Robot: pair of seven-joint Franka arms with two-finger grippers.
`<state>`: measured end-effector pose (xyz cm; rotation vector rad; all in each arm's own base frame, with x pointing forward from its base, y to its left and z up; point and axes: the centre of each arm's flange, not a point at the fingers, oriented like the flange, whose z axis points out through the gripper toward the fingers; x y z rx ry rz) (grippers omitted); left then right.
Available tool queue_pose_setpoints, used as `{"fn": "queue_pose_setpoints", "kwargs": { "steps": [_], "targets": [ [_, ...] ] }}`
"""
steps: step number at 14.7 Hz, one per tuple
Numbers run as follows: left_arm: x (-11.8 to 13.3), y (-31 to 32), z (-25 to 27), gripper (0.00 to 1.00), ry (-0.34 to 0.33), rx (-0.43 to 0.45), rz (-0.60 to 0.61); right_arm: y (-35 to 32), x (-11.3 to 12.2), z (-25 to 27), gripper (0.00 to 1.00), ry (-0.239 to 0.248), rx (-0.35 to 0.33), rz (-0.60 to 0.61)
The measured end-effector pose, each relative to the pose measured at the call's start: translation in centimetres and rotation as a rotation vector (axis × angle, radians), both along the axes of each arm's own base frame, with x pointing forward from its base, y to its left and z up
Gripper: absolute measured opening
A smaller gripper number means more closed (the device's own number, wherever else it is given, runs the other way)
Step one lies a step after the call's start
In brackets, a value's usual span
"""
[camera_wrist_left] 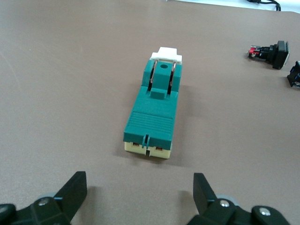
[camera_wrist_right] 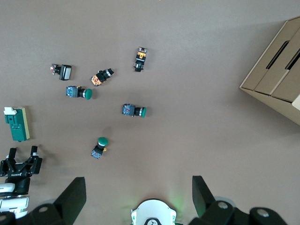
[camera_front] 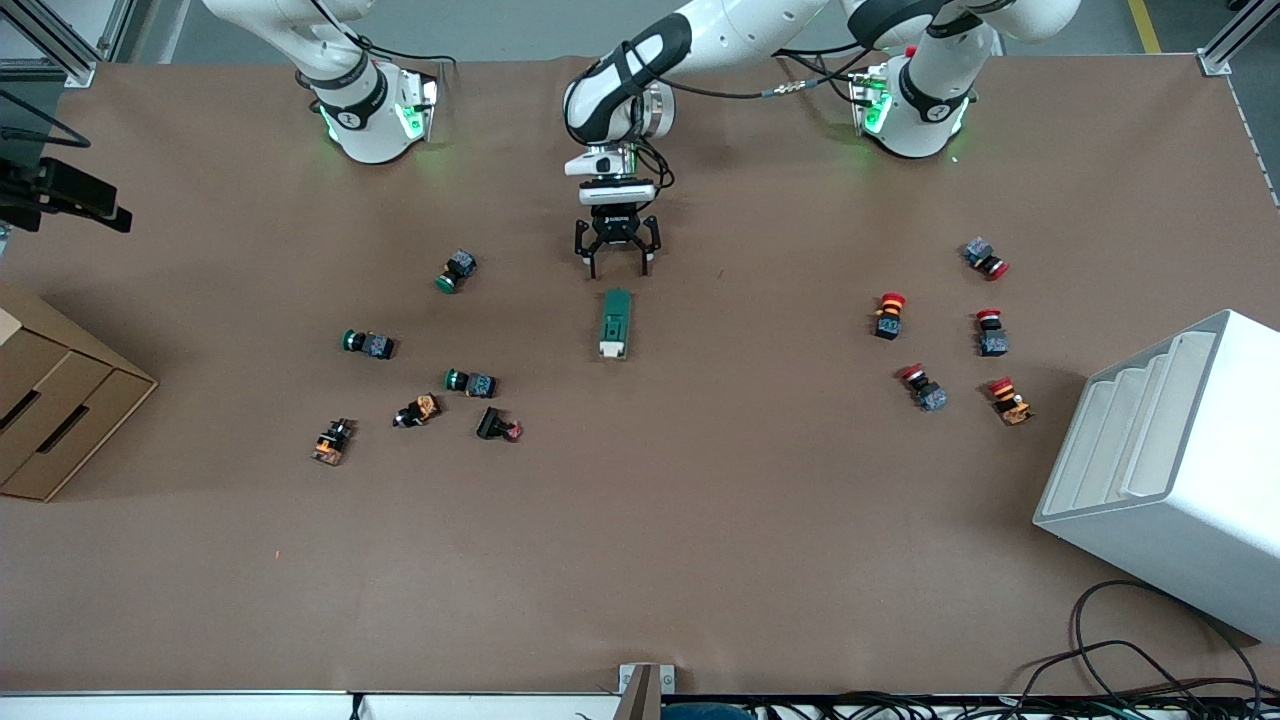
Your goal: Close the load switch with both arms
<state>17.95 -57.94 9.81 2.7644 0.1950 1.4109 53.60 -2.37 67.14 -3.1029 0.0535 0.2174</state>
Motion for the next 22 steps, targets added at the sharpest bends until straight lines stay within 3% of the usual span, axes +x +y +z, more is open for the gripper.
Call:
{"fn": "queue_pose_setpoints", "kwargs": {
  "steps": [5,15,18,22],
  "targets": [
    [0.4,-0.5,0.8,1.0,0.034,0.059,0.004,-0.2,-1.5,-0.7,1.0,-0.046,0.003,-0.003],
    [2.6,-2.1,6.5,1.0,0.106,0.134,0.041,0.1,-2.2,-1.1,1.0,-0.058,-0.003,0.0],
    [5.1,-2.5,11.8,1.0,0.177,0.16,0.075,0.1,-2.2,-1.1,1.0,-0.057,-0.003,0.001],
    [9.5,-2.6,21.9,1.0,0.355,0.187,0.075,0.2,-2.1,-1.2,1.0,-0.058,-0.004,0.004]
  ]
}}
